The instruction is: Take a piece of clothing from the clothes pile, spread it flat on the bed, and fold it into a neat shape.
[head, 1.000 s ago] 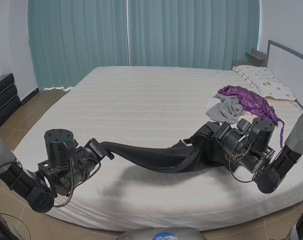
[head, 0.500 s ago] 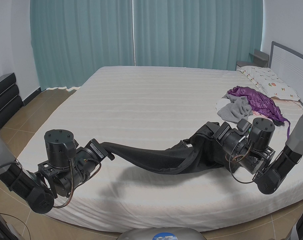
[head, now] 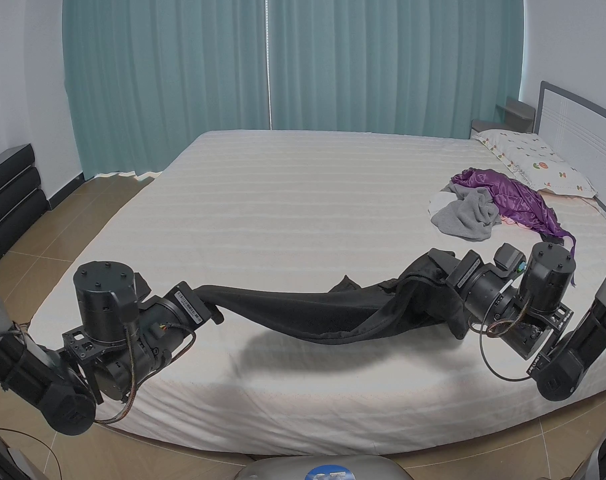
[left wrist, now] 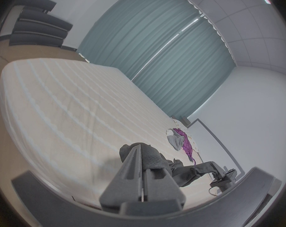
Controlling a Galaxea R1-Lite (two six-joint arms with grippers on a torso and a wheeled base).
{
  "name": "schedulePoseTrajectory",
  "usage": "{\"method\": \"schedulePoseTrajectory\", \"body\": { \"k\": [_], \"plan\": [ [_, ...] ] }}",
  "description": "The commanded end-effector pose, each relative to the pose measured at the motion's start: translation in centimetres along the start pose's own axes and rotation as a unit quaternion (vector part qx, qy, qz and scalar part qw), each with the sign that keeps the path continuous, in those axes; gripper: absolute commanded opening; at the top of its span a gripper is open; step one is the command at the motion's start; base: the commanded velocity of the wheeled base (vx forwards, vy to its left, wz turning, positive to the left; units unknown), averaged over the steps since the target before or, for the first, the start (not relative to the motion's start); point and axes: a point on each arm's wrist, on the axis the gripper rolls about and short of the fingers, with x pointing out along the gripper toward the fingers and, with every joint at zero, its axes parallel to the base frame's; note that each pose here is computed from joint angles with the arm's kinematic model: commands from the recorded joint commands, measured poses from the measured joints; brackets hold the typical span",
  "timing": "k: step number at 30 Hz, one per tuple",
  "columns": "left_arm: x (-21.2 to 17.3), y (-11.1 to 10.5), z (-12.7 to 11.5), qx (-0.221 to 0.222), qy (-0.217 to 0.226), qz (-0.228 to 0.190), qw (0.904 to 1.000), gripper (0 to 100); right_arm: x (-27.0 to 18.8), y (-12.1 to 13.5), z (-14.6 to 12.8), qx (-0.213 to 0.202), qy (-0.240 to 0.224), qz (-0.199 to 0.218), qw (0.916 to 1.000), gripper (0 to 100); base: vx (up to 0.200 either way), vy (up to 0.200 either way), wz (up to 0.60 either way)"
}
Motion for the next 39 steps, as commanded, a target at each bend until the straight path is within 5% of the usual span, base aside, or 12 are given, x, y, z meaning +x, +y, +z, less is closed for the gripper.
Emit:
{"method": "schedulePoseTrajectory", "body": {
  "k": [1,8,14,18,25,32,39],
  "plan": [
    [-2.9,-1.0,1.3,0.029,-0.025,-0.032,0.9987,0,-2.9,2.0,1.9,0.0,-0.029,0.032,0.9991,0,0.0,0.0,0.0],
    [-7.1,-3.4,5.0,0.04,-0.099,-0.094,0.9898,0,-7.6,6.3,6.1,-0.034,-0.095,0.099,0.99,0,0.0,0.0,0.0],
    [-9.4,-6.3,8.4,0.053,-0.115,-0.103,0.9865,0,-10.8,11.1,10.6,-0.067,-0.149,0.142,0.9764,0,0.0,0.0,0.0],
    [-9.5,-7.7,10.0,0.052,-0.124,-0.103,0.9855,0,-10.7,12.5,12.6,-0.067,-0.162,0.127,0.9764,0,0.0,0.0,0.0],
    [-5.0,-8.9,13.2,0.052,-0.133,-0.043,0.9888,0,-5.2,13.9,16.8,-0.093,-0.215,0.054,0.9706,0,0.0,0.0,0.0],
    [-0.5,-9.3,13.8,0.052,-0.121,-0.02,0.9911,0,1.5,10.9,16.5,-0.124,-0.22,-0.025,0.9673,0,0.0,0.0,0.0],
    [3.5,-9.2,13.3,0.055,-0.107,-0.006,0.9927,0,4.8,9.3,15.4,-0.127,-0.202,-0.042,0.9702,0,0.171,0.0,0.0]
  ]
}}
